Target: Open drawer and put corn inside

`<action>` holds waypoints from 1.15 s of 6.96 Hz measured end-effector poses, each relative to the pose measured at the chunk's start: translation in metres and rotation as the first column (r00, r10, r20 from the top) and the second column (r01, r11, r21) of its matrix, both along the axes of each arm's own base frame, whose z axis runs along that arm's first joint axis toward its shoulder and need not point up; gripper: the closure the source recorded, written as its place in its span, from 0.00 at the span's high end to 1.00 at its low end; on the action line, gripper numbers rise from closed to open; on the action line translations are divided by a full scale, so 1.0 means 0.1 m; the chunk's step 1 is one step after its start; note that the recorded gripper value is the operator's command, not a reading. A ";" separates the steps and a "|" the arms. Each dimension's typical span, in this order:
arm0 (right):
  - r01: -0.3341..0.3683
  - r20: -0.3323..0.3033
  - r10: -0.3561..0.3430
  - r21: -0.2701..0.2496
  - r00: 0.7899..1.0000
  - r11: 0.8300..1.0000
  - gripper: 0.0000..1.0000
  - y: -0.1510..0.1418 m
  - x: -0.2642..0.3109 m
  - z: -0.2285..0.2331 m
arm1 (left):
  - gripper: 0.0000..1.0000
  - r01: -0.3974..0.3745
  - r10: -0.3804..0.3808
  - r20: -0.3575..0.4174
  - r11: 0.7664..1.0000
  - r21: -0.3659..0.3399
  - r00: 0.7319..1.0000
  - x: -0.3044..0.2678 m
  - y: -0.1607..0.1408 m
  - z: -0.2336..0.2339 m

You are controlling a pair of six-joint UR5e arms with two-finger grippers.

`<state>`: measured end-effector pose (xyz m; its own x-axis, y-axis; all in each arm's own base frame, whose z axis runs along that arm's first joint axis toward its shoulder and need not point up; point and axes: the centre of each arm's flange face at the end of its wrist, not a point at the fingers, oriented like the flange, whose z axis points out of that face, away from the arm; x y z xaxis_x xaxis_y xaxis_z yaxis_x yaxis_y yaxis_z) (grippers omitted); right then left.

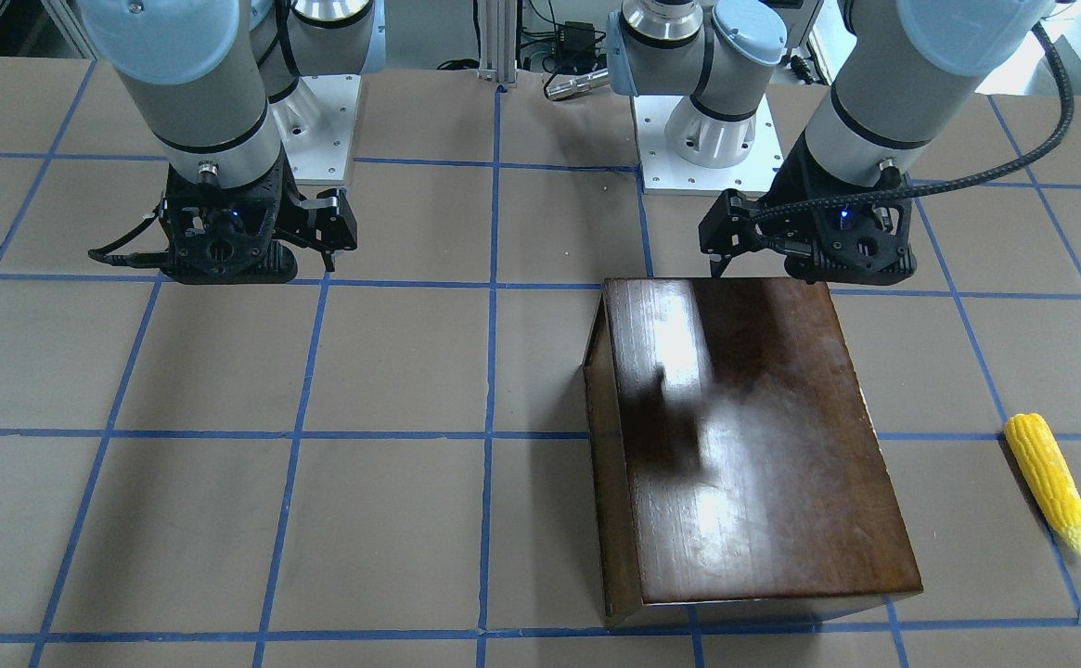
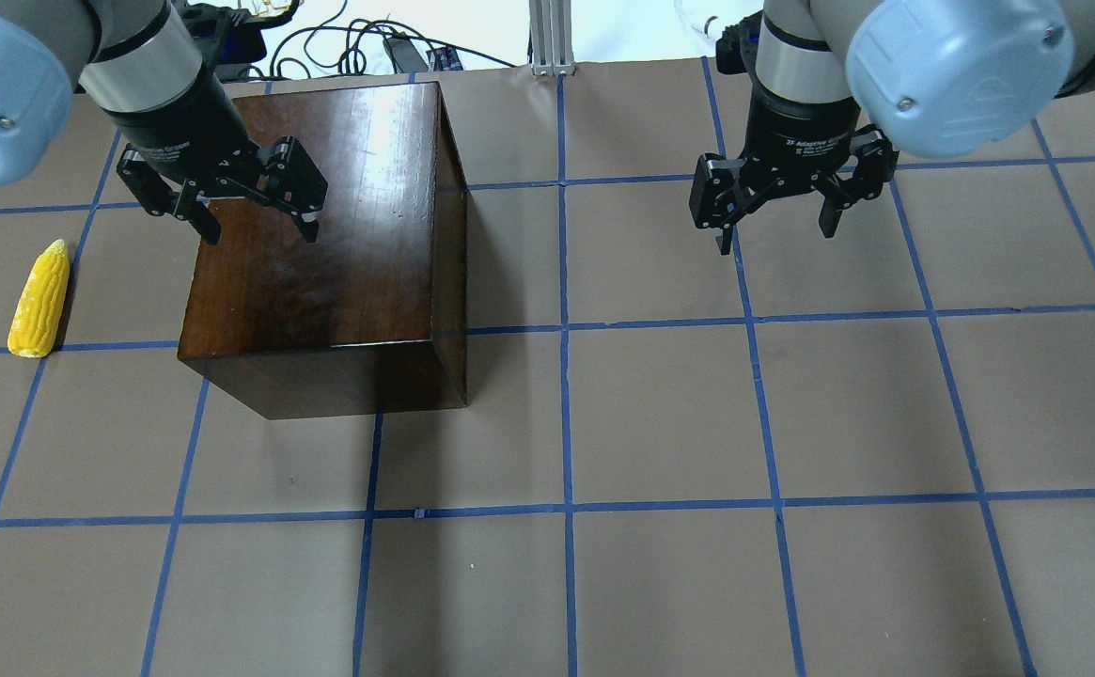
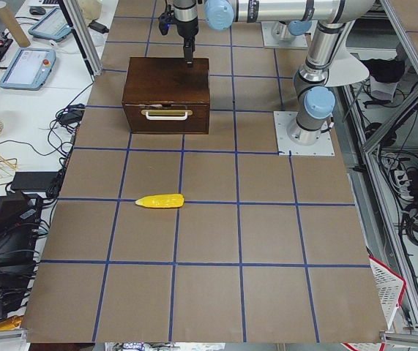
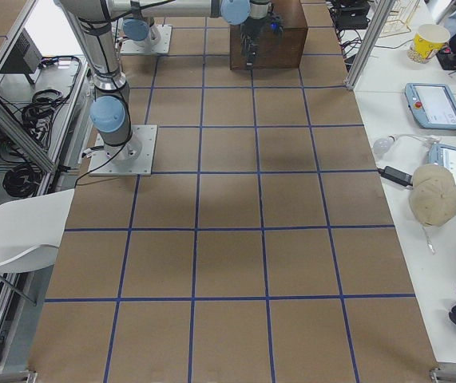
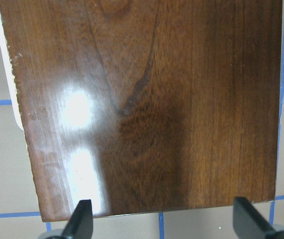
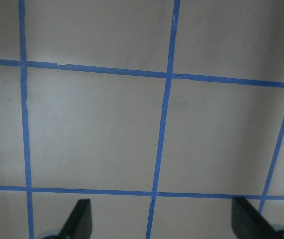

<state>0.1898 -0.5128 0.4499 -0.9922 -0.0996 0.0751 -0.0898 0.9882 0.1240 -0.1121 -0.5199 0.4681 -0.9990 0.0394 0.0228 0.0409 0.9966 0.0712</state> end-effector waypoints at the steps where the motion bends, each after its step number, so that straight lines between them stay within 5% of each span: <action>1: 0.000 0.000 0.000 0.000 1.000 1.000 1.00 0.00 0.00 0.00 | 1.00 0.000 0.000 0.000 1.000 0.003 1.000 0.00 0.00 0.00; 8: 0.000 0.000 0.000 0.000 1.000 1.000 1.00 0.00 0.00 0.00 | 1.00 -0.004 0.004 0.002 1.000 0.011 1.000 0.02 -0.04 -0.04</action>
